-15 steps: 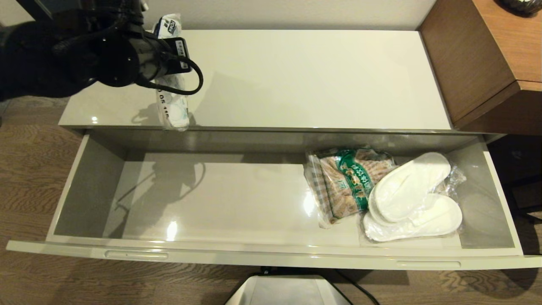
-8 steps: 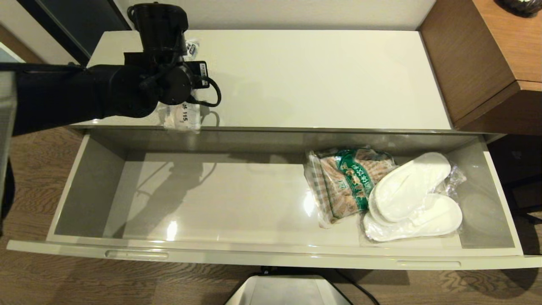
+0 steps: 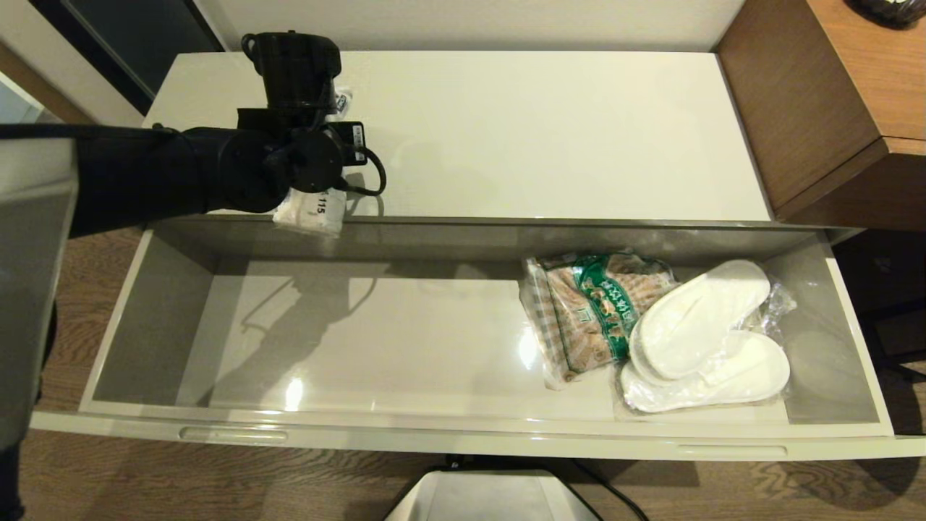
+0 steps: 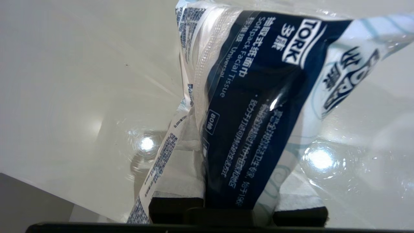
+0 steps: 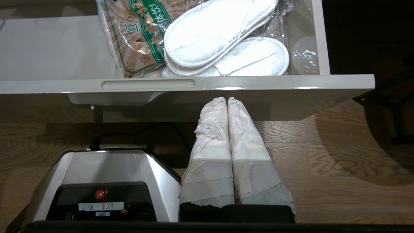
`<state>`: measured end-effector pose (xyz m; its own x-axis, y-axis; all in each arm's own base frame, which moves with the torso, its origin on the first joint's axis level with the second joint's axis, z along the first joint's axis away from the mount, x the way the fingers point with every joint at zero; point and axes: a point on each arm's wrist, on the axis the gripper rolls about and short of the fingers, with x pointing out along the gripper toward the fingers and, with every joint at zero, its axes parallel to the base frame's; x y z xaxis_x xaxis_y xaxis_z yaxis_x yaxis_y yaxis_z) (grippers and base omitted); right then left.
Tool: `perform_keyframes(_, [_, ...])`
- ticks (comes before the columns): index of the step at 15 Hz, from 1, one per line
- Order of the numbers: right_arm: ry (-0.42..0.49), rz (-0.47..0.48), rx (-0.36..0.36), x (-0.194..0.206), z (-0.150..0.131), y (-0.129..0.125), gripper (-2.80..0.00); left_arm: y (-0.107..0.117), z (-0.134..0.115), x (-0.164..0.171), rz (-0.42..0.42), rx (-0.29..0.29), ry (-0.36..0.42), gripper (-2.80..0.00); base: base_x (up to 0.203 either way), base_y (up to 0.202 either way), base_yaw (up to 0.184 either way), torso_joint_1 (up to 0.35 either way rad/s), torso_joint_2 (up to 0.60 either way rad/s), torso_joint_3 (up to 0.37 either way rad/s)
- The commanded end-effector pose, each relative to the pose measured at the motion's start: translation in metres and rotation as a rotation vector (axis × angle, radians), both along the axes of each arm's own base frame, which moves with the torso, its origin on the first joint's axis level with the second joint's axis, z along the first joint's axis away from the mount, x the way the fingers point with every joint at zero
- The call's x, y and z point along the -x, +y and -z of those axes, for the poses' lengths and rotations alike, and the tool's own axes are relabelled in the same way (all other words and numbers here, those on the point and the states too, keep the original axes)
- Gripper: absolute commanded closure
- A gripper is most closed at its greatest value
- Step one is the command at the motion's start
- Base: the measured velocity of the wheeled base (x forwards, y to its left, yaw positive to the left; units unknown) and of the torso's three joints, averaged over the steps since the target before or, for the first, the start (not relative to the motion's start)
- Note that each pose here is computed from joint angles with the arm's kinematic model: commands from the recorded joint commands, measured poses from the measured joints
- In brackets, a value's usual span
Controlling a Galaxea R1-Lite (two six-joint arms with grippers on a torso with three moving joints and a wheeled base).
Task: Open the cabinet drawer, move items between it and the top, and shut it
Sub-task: Place the tissue on the table
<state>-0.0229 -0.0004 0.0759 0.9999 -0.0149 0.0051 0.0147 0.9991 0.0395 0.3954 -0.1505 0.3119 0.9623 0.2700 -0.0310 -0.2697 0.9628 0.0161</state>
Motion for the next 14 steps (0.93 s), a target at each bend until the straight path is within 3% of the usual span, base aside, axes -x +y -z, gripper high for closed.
perform_keyframes(1, [-0.013, -0.001, -0.001, 0.001, 0.001, 0.000, 0.00, -0.001, 0.000, -0.002, 0.000, -0.016, -0.018, 0.00, 0.000, 0.000, 0.000, 0.000, 0.00, 0.000])
perform_keyframes(5, [-0.013, 0.000, -0.001, 0.001, 0.001, 0.000, 0.00, -0.001, 0.000, -0.003, 0.001, -0.020, -0.020, 0.00, 0.000, 0.000, 0.000, 0.000, 0.00, 0.000])
perform_keyframes(8, [-0.013, 0.000, -0.001, 0.001, 0.001, 0.000, 0.00, -0.005, -0.005, -0.012, -0.013, -0.071, -0.153, 0.00, 0.000, 0.000, 0.000, 0.000, 0.00, 0.000])
perform_keyframes(11, [-0.013, 0.000, -0.001, 0.001, 0.001, 0.000, 0.00, -0.006, -0.004, -0.015, -0.024, -0.084, -0.173, 0.00, 0.000, 0.000, 0.000, 0.000, 0.00, 0.000])
perform_keyframes(13, [-0.015, 0.000, -0.001, 0.001, 0.001, 0.000, 0.00, -0.013, 0.003, -0.023, -0.074, -0.092, -0.246, 0.00, 0.000, 0.000, 0.000, 0.000, 0.00, 0.000])
perform_keyframes(14, [-0.013, 0.000, -0.001, 0.001, 0.001, 0.000, 0.00, -0.016, 0.008, -0.026, -0.100, -0.099, -0.247, -2.80, 0.000, 0.000, 0.000, 0.000, 0.00, 0.000])
